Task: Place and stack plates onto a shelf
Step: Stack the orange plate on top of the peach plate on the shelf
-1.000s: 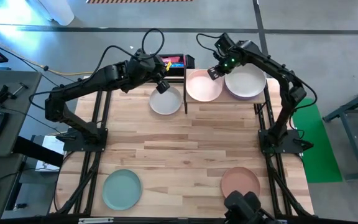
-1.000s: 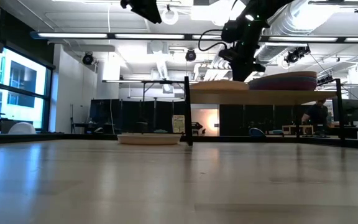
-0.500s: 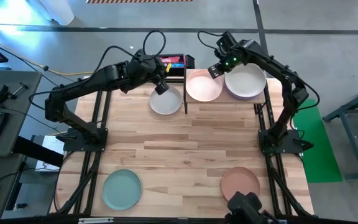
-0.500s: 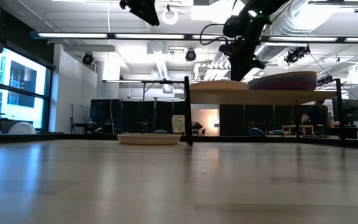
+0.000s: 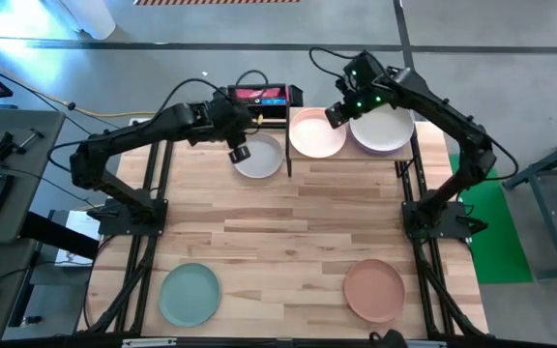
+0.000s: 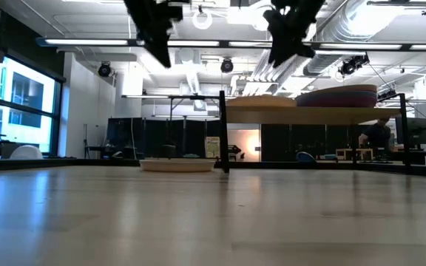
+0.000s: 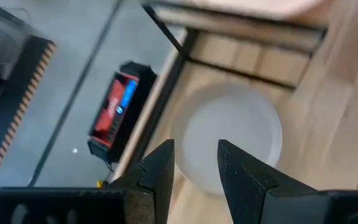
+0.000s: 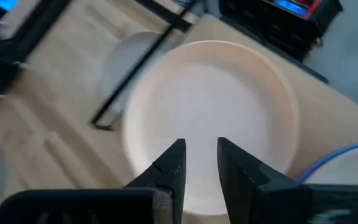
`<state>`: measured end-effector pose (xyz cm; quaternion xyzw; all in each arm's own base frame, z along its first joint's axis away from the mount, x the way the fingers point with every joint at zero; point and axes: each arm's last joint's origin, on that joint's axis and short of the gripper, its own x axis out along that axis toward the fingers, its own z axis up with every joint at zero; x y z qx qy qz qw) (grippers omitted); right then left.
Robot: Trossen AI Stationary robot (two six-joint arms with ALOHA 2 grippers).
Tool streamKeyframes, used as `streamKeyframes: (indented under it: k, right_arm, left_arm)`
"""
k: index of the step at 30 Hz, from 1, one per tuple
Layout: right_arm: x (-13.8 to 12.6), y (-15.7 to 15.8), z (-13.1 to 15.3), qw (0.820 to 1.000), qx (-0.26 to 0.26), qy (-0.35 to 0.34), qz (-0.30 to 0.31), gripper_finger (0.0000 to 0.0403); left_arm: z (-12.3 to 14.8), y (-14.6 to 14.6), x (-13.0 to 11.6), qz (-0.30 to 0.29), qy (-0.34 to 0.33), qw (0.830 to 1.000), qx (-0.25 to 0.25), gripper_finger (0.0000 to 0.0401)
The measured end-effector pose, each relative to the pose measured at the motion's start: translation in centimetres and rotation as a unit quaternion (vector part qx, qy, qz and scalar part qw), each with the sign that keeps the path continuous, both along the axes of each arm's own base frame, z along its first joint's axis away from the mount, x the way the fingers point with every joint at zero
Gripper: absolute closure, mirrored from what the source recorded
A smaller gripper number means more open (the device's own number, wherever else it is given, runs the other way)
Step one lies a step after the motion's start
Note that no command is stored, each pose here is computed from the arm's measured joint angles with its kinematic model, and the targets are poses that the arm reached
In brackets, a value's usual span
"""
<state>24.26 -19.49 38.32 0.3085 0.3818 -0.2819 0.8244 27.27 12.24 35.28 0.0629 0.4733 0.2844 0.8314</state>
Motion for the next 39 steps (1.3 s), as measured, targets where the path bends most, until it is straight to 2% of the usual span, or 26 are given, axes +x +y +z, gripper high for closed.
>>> streamKeyframes:
  k: [7,12,16,21,29,39]
  right_arm:
    - [1.0,4.0,1.5,0.999,-0.007,-0.024,0.044,0.0332]
    - [1.8,7.3,1.0,0.994,0.022,0.015,0.106,0.0332]
    - [1.9,10.8,0.3,0.984,0.058,0.084,0.144,0.0332]
    - [2.1,15.6,-0.1,0.968,0.031,0.151,0.198,0.0332]
    - [1.9,21.6,-0.2,0.95,-0.007,0.184,0.251,0.0332]
    - [0.5,26.5,-0.3,0.938,-0.049,0.205,0.274,0.0332]
  left_arm:
    - [-4.5,0.4,-0.5,-0.012,0.05,0.997,-0.051,0.029]
    - [-6.2,0.4,-0.8,-0.01,0.064,0.996,-0.068,0.029]
    - [-6.4,0.3,-0.8,-0.014,0.056,0.995,-0.086,0.029]
    - [-6.5,-0.3,-0.5,-0.041,0.045,0.991,-0.119,0.029]
    - [-6.9,-2.8,-0.3,-0.065,0.06,0.979,-0.182,0.029]
    - [-7.0,-7.4,0.7,-0.069,0.058,0.973,-0.215,0.029]
